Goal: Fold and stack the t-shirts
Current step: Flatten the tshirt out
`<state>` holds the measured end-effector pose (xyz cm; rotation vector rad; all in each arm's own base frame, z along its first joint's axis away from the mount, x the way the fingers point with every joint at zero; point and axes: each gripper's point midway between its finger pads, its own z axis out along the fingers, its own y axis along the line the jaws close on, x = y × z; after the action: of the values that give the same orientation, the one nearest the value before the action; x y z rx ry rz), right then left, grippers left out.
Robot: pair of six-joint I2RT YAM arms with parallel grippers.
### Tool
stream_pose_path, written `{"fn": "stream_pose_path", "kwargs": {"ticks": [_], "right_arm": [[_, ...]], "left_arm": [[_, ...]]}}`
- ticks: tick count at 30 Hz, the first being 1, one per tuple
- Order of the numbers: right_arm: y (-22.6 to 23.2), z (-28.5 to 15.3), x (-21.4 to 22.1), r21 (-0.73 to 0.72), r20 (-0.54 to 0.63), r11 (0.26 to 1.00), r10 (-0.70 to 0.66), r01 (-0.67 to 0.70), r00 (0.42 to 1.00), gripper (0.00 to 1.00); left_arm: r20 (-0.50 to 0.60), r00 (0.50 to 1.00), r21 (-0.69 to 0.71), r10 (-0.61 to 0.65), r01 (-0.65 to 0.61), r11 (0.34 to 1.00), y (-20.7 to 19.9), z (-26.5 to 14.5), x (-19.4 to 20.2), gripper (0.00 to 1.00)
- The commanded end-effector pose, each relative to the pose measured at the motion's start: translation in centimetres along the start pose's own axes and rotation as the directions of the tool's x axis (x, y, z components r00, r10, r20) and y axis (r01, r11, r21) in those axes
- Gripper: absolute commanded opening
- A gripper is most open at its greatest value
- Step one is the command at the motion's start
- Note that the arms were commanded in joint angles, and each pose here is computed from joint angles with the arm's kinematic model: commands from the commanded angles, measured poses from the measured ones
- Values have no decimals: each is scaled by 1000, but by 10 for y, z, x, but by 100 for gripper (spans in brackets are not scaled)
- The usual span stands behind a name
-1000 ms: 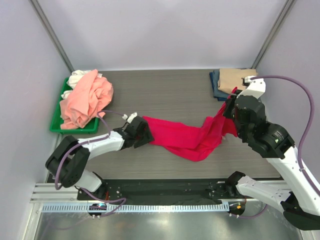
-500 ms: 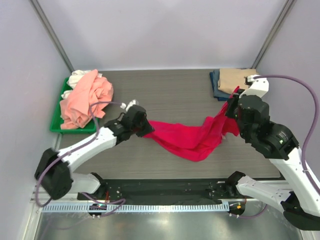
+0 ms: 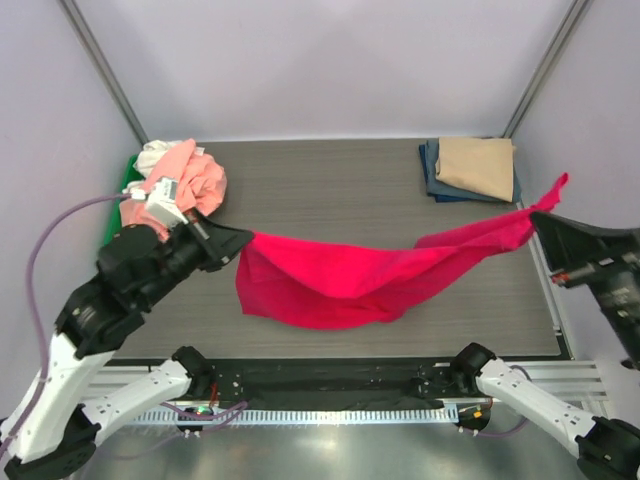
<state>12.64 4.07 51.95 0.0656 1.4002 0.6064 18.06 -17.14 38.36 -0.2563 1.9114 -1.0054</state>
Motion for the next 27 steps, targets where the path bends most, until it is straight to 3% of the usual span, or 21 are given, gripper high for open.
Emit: {"fn": "stream_pose_path", "kwargs": {"ticks": [1,4,6,8,9,10,11,12,14,15,16,17,18,19,20,21,22,23,27], "right_arm": [[45,-19,-39,-246,127,968,-24,55,992,1],[49,-30,-57,-242,192,966,-48,94,980,1],[47,-23,-67,-195,213,975,-67,110,975,1],[37,-7,-70,-106,198,988,-87,110,976,1],[23,27,-58,0,144,994,-110,111,983,1],[14,46,-49,68,105,991,-121,114,987,1],[1,66,-39,150,64,981,-135,124,989,1],[-18,119,-4,280,-56,943,-169,178,984,1],[-46,170,38,409,-199,868,-217,283,956,1],[-62,193,62,455,-273,834,-202,311,941,1],[-85,245,139,431,-463,824,-147,367,874,6],[-102,250,152,449,-541,817,-73,361,838,33],[-107,256,176,471,-591,814,5,340,807,96],[-123,264,205,491,-653,772,19,404,758,100],[-123,262,211,494,-660,763,15,418,751,100],[-115,260,214,476,-653,776,-2,413,757,100],[-113,259,214,466,-638,793,-7,393,770,100],[-111,251,209,466,-597,806,-18,365,802,100],[-113,229,214,460,-603,811,-13,361,797,100]], "left_arm": [[98,983,139,153,-166,976,-31,-48,-30,0],[161,965,184,208,-237,954,-47,-69,-48,0],[238,951,94,198,-225,970,-43,-75,-74,0],[198,957,-99,210,-194,976,-23,-59,-84,0],[215,958,-218,192,-145,965,-7,-52,-92,0],[131,967,-343,217,-161,925,7,-29,-85,0],[103,971,-394,216,-159,905,13,-18,-82,0],[57,978,-437,200,-155,886,20,-1,-77,0],[-17,991,-448,129,-123,885,33,39,-72,0],[-82,997,-554,-12,-36,831,96,76,-66,2],[-154,976,-440,-152,70,895,96,109,-55,33],[-212,941,-474,-265,139,869,126,127,-41,45],[-260,883,-564,-391,189,804,169,138,-25,49],[-291,874,-576,-389,165,801,178,140,-17,57],[-288,880,-578,-377,154,801,180,139,-13,61],[-242,918,-516,-314,152,843,166,136,-25,67],[-238,917,-533,-319,151,833,178,131,-12,87],[-207,938,-549,-278,124,827,185,125,-16,94],[-205,954,-635,-220,41,772,205,96,-9,99]]}}
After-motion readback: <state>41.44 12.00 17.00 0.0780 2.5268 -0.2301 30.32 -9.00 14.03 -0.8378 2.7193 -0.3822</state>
